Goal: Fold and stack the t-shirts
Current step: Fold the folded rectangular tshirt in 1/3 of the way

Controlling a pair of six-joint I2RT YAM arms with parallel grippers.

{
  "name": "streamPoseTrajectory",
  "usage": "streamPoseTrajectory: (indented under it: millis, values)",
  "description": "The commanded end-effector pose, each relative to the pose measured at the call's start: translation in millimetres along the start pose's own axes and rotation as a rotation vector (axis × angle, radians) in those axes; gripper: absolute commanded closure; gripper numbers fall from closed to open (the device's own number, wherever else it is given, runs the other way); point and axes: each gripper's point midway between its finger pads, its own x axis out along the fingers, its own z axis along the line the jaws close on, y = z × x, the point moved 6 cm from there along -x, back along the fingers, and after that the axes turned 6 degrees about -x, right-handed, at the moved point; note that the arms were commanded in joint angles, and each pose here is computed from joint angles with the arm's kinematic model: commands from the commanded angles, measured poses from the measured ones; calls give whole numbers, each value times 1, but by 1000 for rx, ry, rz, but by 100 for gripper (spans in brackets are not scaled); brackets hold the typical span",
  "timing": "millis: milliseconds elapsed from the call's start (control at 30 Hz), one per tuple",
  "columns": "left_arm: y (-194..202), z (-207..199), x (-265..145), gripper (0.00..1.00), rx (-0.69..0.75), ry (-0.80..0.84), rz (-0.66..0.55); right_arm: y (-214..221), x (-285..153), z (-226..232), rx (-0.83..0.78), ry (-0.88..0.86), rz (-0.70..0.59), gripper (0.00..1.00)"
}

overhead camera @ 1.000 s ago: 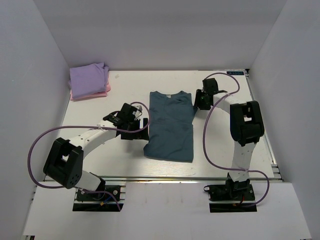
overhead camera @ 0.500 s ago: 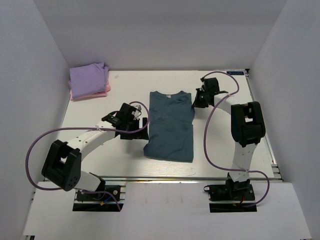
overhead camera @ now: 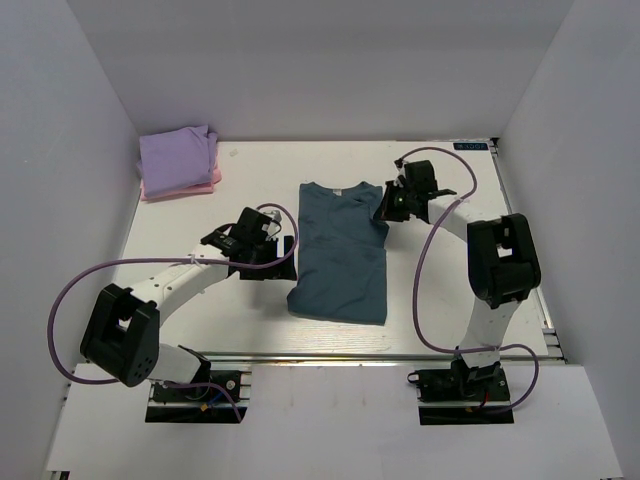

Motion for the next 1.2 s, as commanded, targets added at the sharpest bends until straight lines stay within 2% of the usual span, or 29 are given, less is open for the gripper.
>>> streamPoseTrajectory:
  millis: [0,233,400,533,567,600,700,733,1000,1167]
  values:
    - [-5,-5,-7,0,2,38,-38,-9,6,20,-13,-70,-29,100]
    - [-2,-3,-4,0,-9,28,-22,7,33,39,-2,-113,38,100]
    - [0,-2,-5,0,-9,28,-22,12,43,47,38,-167,12,100]
    - [1,-1,-3,0,-10,24,-15,13,52,52,49,-186,41,100]
    - [1,-1,-3,0,-19,24,-15,11,52,51,43,-187,37,94]
    - [1,-1,-3,0,-20,24,-15,8,49,53,37,-190,31,71]
    - [2,-5,-6,0,-17,56,-17,-8,36,60,-17,-202,-3,34]
    - [3,-5,-6,0,-16,64,-13,-14,29,62,-24,-187,11,10]
    - [8,-12,-6,0,-4,119,0,-45,-37,86,-139,-220,-87,10]
    - [15,-14,-3,0,13,153,22,-25,-64,79,-126,-154,-91,10]
